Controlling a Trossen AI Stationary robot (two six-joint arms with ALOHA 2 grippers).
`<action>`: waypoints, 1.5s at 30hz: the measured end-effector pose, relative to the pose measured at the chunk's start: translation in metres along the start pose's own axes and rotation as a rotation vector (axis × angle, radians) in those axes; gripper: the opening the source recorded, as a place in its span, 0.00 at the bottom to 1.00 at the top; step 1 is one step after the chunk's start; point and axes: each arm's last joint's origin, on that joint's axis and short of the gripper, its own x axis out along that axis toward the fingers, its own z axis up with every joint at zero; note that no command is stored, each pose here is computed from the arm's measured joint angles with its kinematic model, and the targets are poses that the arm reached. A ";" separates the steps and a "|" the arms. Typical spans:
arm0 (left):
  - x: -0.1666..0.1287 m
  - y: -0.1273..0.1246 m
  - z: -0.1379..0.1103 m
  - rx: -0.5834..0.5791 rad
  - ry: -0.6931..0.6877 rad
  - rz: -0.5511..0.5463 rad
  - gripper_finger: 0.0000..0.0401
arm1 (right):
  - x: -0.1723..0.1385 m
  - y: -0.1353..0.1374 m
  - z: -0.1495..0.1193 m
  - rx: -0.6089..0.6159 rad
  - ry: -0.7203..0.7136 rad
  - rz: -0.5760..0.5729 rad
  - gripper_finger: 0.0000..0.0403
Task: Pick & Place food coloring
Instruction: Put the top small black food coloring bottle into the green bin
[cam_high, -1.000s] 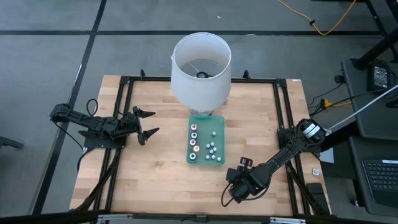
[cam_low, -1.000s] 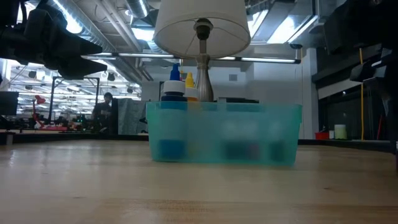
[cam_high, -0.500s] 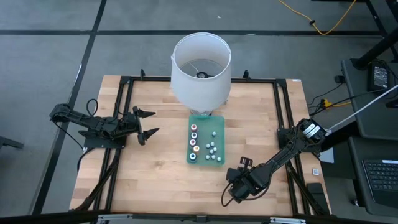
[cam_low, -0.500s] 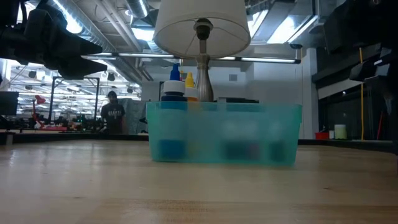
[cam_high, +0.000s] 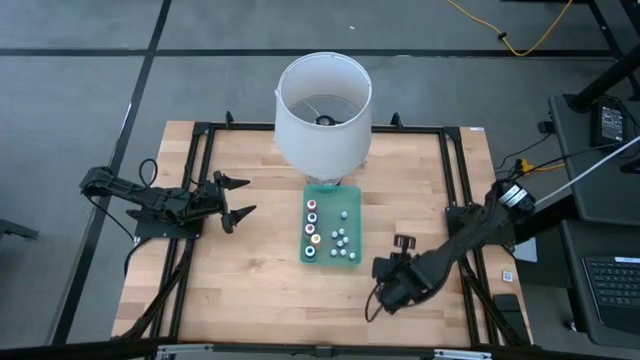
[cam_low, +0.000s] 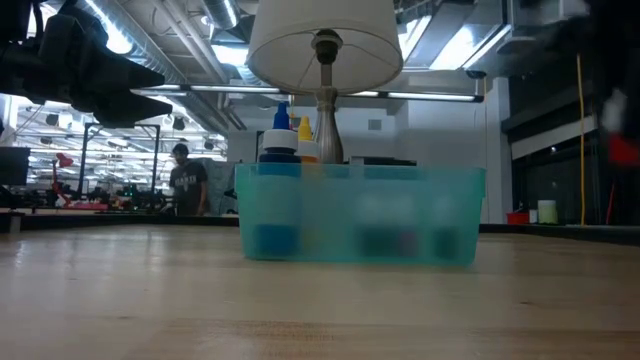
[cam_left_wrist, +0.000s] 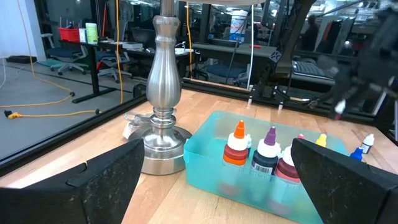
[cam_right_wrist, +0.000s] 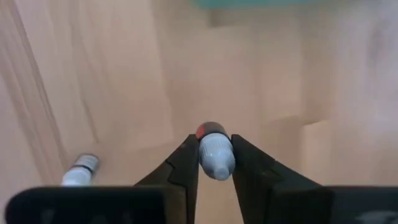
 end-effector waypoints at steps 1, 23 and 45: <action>0.000 0.000 0.000 0.000 0.000 0.000 1.00 | -0.008 -0.006 0.004 -0.009 0.000 0.000 0.18; 0.000 0.000 0.000 0.000 0.000 0.000 1.00 | 0.032 -0.107 0.131 0.127 -0.035 0.055 0.19; 0.000 0.000 0.000 0.000 0.000 0.000 1.00 | 0.101 -0.101 0.149 0.149 0.061 0.022 0.19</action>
